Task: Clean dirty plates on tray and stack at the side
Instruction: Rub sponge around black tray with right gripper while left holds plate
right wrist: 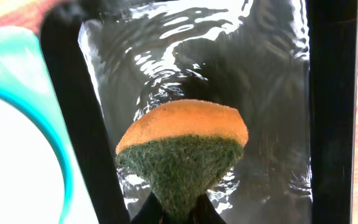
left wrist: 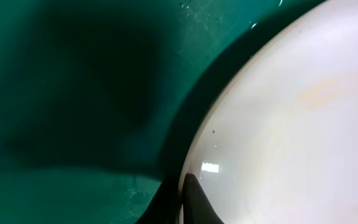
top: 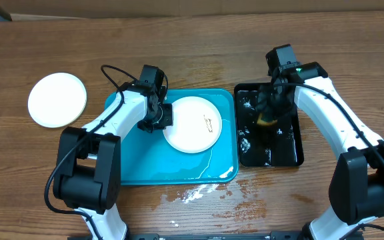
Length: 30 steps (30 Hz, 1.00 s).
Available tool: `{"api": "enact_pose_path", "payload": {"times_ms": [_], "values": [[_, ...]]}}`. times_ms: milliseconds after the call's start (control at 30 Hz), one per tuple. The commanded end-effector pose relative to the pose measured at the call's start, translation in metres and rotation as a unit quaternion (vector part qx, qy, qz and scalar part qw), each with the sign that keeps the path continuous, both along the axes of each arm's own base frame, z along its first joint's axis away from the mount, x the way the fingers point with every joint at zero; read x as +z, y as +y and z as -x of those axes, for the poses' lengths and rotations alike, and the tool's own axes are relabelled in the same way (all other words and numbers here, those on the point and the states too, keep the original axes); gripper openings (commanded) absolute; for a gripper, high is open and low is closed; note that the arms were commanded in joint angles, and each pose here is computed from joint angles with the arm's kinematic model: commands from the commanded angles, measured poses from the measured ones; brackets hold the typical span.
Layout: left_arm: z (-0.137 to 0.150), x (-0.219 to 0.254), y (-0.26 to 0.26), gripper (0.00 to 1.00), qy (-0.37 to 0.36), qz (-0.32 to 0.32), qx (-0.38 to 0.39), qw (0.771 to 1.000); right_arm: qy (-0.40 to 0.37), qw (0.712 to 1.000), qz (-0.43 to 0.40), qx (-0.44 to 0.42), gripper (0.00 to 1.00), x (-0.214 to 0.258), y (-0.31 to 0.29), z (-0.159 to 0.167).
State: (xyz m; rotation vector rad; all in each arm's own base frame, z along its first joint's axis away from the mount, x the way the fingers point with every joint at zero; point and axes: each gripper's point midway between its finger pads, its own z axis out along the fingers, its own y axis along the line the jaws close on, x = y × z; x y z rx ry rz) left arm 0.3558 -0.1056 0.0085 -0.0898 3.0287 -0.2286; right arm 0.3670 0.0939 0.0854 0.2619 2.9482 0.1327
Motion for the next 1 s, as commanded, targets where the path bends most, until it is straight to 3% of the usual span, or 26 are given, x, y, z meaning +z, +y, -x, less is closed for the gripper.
{"api": "enact_pose_path", "payload": {"times_ms": [0,100,167,200,233,300,500,633,800,967], "values": [[0.006,-0.006,0.01,0.04,0.019,-0.02,0.067,0.997,0.008,1.0,-0.008,-0.021,0.04,0.005,0.001,0.006],[0.014,-0.007,0.011,0.07,0.038,-0.021,0.106,0.993,0.014,0.999,-0.014,-0.033,0.04,0.003,0.003,0.008],[0.016,-0.007,0.009,0.32,0.046,-0.014,0.116,0.992,0.005,0.999,-0.011,-0.034,0.04,0.004,0.002,0.004],[0.017,-0.007,0.007,0.5,0.048,-0.009,0.115,0.992,0.005,0.999,-0.012,-0.034,0.04,0.004,0.002,0.004],[0.016,-0.007,0.008,0.53,0.046,-0.01,0.114,0.992,0.007,0.999,-0.011,-0.034,0.04,0.003,0.002,0.005],[0.012,-0.007,0.011,0.52,0.036,-0.02,0.114,0.993,0.009,0.999,-0.01,-0.034,0.04,0.003,0.002,0.006],[0.007,-0.007,0.022,0.04,0.02,-0.051,0.12,0.991,0.013,0.999,-0.009,-0.034,0.04,-0.004,0.001,0.009],[0.01,-0.007,0.015,0.05,0.03,-0.032,0.124,0.991,0.01,0.999,-0.01,-0.034,0.04,-0.011,0.001,0.009],[0.014,-0.007,0.009,0.32,0.041,-0.017,0.121,0.992,0.01,0.999,-0.01,-0.032,0.04,-0.011,0.001,0.009],[0.013,-0.007,0.01,0.36,0.033,-0.021,0.067,0.997,0.004,0.999,-0.011,-0.032,0.04,-0.01,0.001,0.006]]}}
